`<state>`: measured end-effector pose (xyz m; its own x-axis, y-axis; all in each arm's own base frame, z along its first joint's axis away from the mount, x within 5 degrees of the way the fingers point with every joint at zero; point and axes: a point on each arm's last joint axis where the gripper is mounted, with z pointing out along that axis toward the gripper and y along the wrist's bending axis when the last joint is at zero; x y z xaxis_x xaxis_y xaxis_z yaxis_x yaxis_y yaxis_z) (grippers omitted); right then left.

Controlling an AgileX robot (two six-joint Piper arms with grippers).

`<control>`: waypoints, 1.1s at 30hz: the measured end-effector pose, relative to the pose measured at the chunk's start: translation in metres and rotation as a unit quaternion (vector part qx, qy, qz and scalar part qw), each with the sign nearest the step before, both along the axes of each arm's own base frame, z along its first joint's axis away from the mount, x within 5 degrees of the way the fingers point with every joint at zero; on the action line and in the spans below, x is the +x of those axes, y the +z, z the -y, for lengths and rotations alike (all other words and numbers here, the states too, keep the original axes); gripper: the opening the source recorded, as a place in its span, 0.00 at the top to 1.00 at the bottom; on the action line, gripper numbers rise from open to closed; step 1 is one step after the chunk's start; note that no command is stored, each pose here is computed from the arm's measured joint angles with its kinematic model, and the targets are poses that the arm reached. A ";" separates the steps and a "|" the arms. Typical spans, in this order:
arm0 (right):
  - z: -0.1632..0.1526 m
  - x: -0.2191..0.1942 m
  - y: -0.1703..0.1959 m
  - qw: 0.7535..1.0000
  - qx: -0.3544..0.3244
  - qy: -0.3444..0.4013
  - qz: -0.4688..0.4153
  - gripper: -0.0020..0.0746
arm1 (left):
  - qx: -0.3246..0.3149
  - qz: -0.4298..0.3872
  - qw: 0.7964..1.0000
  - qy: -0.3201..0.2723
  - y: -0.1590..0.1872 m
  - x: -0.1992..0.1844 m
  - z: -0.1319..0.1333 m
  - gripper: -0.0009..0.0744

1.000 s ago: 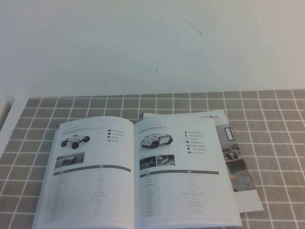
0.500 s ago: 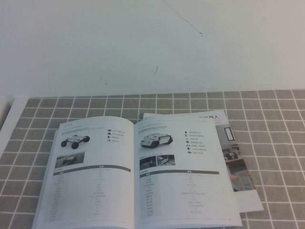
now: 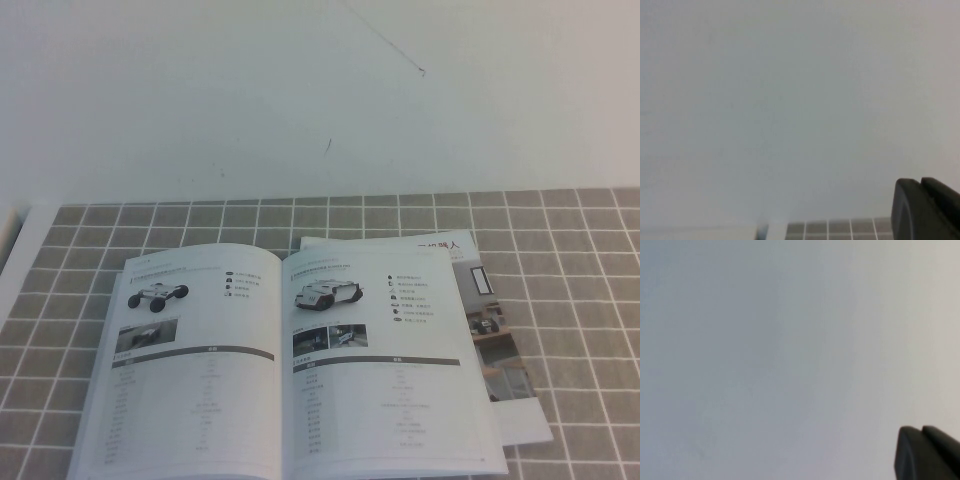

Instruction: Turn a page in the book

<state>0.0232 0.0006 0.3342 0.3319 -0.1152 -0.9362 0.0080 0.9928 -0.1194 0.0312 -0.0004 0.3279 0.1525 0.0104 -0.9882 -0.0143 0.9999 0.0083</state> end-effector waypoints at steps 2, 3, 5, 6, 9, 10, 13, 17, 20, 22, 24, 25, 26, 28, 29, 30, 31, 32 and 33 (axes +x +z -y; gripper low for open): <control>-0.001 0.009 0.002 0.997 0.013 0.007 -0.075 0.98 | -0.020 -0.037 0.999 -0.004 -0.002 0.009 0.000 0.99; -0.001 0.014 0.002 0.994 0.015 0.009 -0.109 0.98 | -0.031 -0.060 0.998 -0.006 -0.004 0.015 0.000 0.99; -0.003 0.027 0.000 0.984 0.025 0.016 -0.176 0.98 | -0.045 -0.105 0.993 -0.010 -0.010 0.027 0.001 0.99; -0.004 0.035 -0.002 0.977 0.029 0.021 -0.211 0.98 | -0.054 -0.130 0.990 -0.012 -0.013 0.034 0.001 0.99; -0.007 0.063 -0.014 0.954 0.024 0.027 -0.299 0.98 | -0.068 -0.189 0.979 -0.027 -0.022 0.054 0.004 0.99; -0.008 0.073 -0.018 0.945 0.020 0.030 -0.324 0.98 | -0.075 -0.203 0.976 -0.036 -0.025 0.059 0.006 0.99; -0.010 0.100 -0.031 0.926 -0.002 0.036 -0.376 0.98 | -0.124 -0.253 0.958 -0.063 -0.034 0.077 0.013 0.99; -0.013 0.132 -0.045 0.909 0.001 0.041 -0.415 0.98 | -0.181 -0.319 0.925 -0.094 -0.050 0.104 0.027 0.99; -0.017 0.152 -0.053 0.893 0.009 0.052 -0.447 0.98 | -0.163 -0.363 0.910 -0.113 -0.062 0.124 0.038 0.99; -0.023 0.163 -0.059 0.881 0.017 0.065 -0.468 0.98 | -0.152 -0.393 0.898 -0.123 -0.066 0.137 0.044 0.99; -0.030 0.172 -0.065 0.866 0.027 0.081 -0.492 0.98 | -0.130 -0.427 0.884 -0.136 -0.070 0.156 0.054 0.99; -0.032 0.175 -0.068 0.860 0.027 0.087 -0.502 0.98 | -0.120 -0.439 0.879 -0.141 -0.071 0.163 0.058 0.99; -0.038 0.181 -0.074 0.847 0.028 0.100 -0.521 0.98 | -0.108 -0.451 0.873 -0.148 -0.073 0.173 0.062 0.99; -0.048 0.189 -0.084 0.823 0.025 0.124 -0.553 0.98 | -0.092 -0.469 0.864 -0.155 -0.078 0.192 0.070 0.99; -0.052 0.193 -0.087 0.814 0.021 0.138 -0.564 0.98 | -0.086 -0.477 0.861 -0.157 -0.080 0.201 0.073 0.99; -0.057 0.197 -0.091 0.805 0.019 0.151 -0.573 0.98 | -0.082 -0.481 0.858 -0.158 -0.082 0.208 0.075 0.99; -0.062 0.200 -0.093 0.798 0.013 0.163 -0.579 0.98 | -0.082 -0.487 0.855 -0.159 -0.085 0.217 0.078 0.99; -0.066 0.203 -0.095 0.792 0.012 0.176 -0.584 0.98 | -0.082 -0.492 0.852 -0.157 -0.088 0.223 0.080 0.99; -0.071 0.208 -0.097 0.785 0.009 0.192 -0.590 0.98 | -0.074 -0.495 0.851 -0.159 -0.090 0.233 0.082 0.99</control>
<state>0.2310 0.0720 0.2369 -0.7592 -0.2014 -0.6190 -0.3969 0.8970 0.1949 0.2643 -0.0825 0.2375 -0.7843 -0.0114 -0.6203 0.1983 0.9427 -0.2681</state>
